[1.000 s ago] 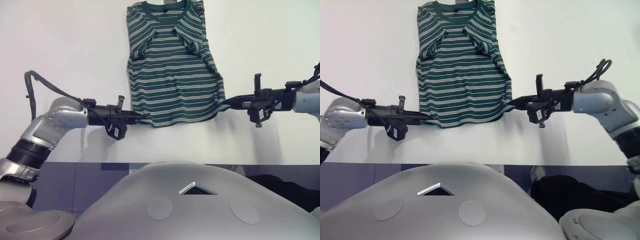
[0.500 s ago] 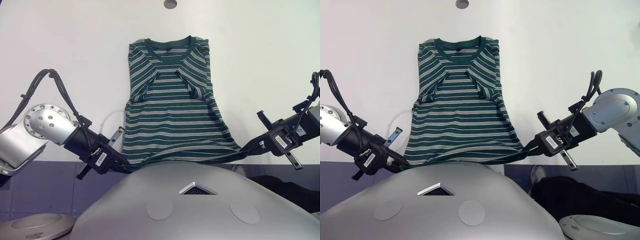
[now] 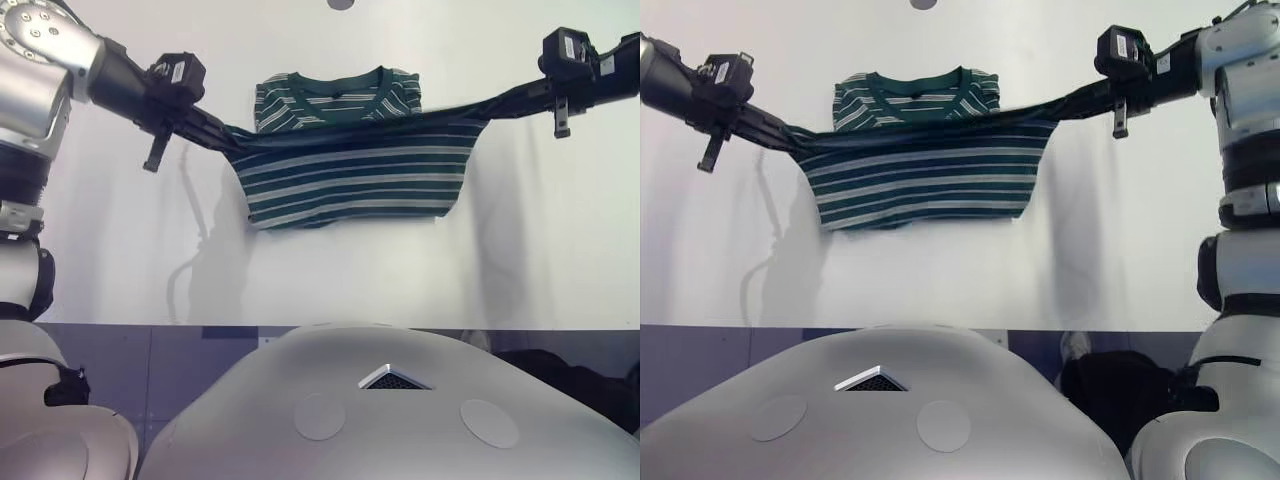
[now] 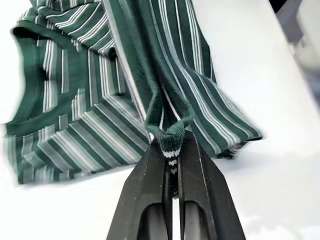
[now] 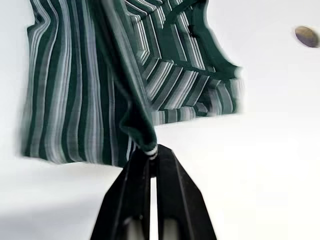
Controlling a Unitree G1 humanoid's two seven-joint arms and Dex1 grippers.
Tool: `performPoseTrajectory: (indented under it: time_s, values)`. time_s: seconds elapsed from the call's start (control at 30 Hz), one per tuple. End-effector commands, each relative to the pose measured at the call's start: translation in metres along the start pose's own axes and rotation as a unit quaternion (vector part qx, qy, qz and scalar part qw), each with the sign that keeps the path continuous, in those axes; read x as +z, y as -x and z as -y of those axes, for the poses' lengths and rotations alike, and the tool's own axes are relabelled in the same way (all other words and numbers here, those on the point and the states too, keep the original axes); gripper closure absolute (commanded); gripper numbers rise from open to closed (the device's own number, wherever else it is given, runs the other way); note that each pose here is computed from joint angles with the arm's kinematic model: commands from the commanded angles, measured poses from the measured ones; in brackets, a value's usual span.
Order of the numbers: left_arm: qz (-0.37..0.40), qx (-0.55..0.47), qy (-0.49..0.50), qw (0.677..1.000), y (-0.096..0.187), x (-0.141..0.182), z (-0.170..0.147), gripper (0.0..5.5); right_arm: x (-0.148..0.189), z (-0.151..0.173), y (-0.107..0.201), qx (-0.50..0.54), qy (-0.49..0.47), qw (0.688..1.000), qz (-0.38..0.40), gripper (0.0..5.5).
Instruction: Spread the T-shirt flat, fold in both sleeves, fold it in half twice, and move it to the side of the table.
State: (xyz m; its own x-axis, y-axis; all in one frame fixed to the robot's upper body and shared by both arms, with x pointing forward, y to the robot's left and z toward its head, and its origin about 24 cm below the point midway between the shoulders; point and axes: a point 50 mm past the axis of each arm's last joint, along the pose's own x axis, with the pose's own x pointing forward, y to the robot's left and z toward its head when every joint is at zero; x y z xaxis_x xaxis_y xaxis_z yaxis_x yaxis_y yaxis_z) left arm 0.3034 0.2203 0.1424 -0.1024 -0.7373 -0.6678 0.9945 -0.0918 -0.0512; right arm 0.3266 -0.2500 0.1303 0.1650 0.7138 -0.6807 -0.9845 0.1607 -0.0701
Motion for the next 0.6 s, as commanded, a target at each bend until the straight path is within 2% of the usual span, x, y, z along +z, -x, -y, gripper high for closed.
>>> performPoseTrajectory:
  time_s: [0.03, 0.2, 0.4, 0.43, 0.53, 0.6]
  values:
    - [0.005, 0.060, -0.023, 0.998, -0.008, -0.003, -0.025, 5.48, 0.011, 0.022, -0.019, -0.063, 0.027, 0.998, -0.004, 5.50]
    - [-0.029, 0.145, -0.032, 0.989, -0.012, -0.015, -0.046, 5.48, 0.008, 0.032, -0.042, -0.116, 0.037, 0.992, -0.041, 5.50]
    - [-0.071, 0.259, -0.026, 0.963, -0.014, -0.023, -0.064, 5.48, 0.002, 0.036, -0.059, -0.160, 0.018, 0.984, -0.082, 5.50]
    - [-0.075, 0.272, -0.022, 0.959, -0.015, -0.025, -0.065, 5.19, 0.002, 0.036, -0.062, -0.165, 0.012, 0.983, -0.082, 5.19]
    - [-0.094, 0.307, 0.028, 0.947, -0.028, -0.038, -0.068, 4.75, 0.003, 0.037, -0.082, -0.208, -0.086, 0.973, -0.047, 4.73]
    - [-0.118, 0.316, 0.049, 0.940, -0.035, -0.051, -0.065, 4.35, 0.001, 0.037, -0.093, -0.248, -0.150, 0.956, -0.038, 4.29]
